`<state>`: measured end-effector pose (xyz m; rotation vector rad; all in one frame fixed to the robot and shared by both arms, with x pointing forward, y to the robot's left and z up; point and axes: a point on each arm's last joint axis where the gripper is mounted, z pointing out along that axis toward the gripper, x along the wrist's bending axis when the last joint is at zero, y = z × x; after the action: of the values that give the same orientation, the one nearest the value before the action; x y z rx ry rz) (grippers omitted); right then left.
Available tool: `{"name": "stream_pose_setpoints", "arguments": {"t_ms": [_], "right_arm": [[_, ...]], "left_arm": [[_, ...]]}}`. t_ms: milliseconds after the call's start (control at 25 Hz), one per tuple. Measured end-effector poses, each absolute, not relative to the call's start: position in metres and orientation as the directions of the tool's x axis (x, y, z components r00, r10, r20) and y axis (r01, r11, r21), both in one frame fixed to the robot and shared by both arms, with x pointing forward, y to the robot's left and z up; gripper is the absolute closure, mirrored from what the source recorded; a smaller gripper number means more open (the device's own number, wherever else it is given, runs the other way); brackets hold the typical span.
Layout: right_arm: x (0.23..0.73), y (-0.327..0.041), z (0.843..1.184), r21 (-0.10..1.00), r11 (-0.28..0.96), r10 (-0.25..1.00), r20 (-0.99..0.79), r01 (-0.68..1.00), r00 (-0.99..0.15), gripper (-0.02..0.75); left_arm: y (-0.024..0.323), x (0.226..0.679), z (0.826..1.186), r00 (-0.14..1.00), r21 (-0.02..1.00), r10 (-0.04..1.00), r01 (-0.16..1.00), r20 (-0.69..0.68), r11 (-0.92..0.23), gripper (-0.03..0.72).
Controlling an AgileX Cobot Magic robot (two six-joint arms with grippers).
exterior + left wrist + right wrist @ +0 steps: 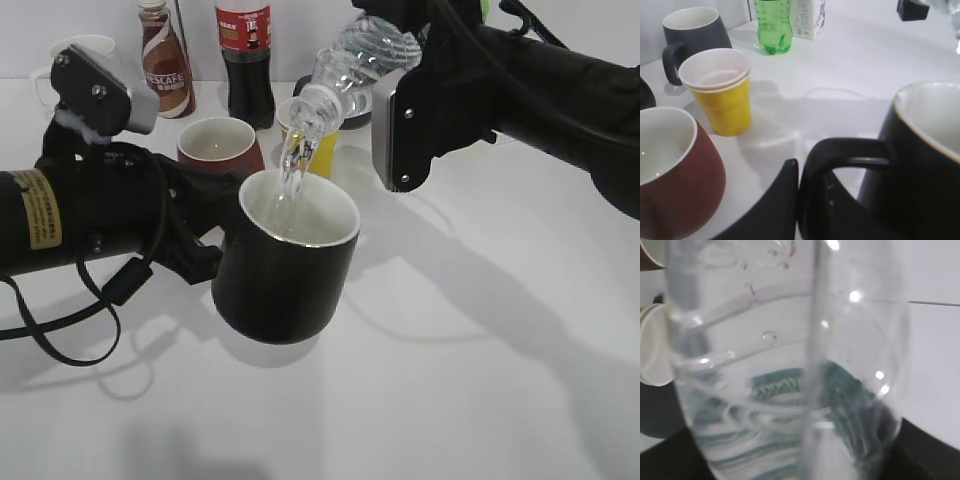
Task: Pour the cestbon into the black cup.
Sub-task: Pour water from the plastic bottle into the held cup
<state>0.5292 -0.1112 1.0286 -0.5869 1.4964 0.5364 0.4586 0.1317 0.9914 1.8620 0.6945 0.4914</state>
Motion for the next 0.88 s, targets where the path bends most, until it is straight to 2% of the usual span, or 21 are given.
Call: {"name": "stream_pose_setpoints", "arguments": {"t_ms": [320,480,680,880], "right_arm": [[0.5292,-0.1111,1.0292,-0.028,0.753,-0.025,-1.0,-0.658,0.015,0.288],[0.5292,-0.1111,1.0292,0.019,0.752,0.011,-1.0,-0.658,-0.017,0.288],[0.5241,-0.1061,1.0227,0.214,0.693,0.095,-0.974,-0.688,-0.207,0.288],[0.5206,-0.1033,1.0195,0.546,0.599,0.293,-0.83,-0.586,-0.474,0.288]], "left_arm": [[0.132,0.4585,0.9909,0.747,0.925,0.665,0.24,0.017,-0.294,0.641],[0.1313,0.4587,0.9926,0.746,0.933,0.666,0.236,0.005,-0.272,0.641],[0.1315,0.4596,0.9937,0.734,0.938,0.679,0.247,-0.017,-0.244,0.641],[0.1333,0.4611,0.9942,0.728,0.94,0.685,0.249,-0.021,-0.235,0.641]]}}
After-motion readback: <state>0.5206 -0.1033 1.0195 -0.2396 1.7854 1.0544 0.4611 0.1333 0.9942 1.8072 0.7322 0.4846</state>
